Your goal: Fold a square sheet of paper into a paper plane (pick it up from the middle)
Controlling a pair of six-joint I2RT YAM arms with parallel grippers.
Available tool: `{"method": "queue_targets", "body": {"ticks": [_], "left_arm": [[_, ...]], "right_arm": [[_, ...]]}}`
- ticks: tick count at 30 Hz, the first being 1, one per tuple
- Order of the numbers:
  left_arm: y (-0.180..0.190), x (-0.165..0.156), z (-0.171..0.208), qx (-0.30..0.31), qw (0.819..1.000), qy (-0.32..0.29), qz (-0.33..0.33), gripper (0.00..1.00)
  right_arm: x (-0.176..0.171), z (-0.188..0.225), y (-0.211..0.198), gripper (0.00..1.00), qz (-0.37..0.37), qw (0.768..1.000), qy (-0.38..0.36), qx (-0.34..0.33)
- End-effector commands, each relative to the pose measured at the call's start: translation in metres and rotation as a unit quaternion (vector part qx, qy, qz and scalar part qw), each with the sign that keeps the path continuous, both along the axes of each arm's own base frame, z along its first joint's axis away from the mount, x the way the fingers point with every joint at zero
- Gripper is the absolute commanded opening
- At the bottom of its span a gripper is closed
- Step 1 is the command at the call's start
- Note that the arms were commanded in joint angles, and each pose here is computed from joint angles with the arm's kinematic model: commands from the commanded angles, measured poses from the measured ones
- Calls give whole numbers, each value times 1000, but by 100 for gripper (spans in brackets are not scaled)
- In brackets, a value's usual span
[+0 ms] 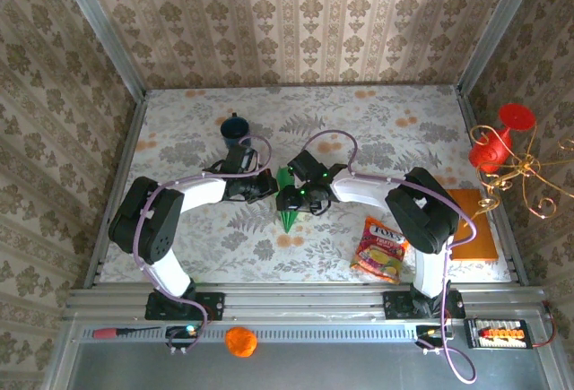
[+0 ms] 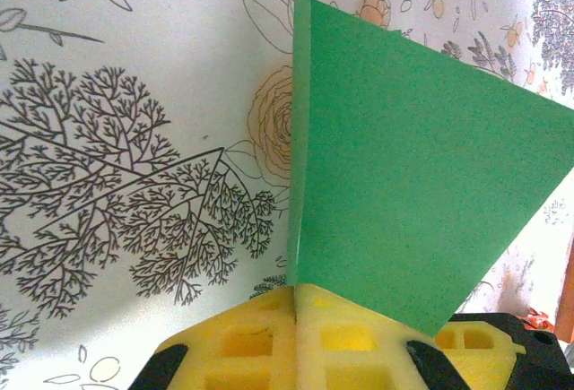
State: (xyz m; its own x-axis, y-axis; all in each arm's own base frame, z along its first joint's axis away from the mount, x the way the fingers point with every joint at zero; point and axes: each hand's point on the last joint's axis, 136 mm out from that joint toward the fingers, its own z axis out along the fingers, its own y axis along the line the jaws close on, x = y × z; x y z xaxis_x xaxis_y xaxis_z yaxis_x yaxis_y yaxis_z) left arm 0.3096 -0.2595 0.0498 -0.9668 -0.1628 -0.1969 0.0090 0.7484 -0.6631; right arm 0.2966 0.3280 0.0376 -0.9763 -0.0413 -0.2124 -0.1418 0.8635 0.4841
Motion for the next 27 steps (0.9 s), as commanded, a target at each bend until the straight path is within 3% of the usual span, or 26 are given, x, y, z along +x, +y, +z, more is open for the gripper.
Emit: {"method": "queue_targets", "body": {"ticks": [1,6,19,27], "left_arm": [[-9,2,18,-24,1000,-11,-4,0],[-9,1,17,-26,1000,-10,-5,0],[-6,1,14,-17,1000,-9,0,3],[-9,-1,15,-29,1000,-3,-4,4]], "right_arm": [[0,-11,-6,54,3,999,3,-34],[-1,-13,-8,53,0,999,5,-44],[3,-9,-18,33,-33,998,-3,-59],[3,-10,-11,34,-38,997,4,-61]]}}
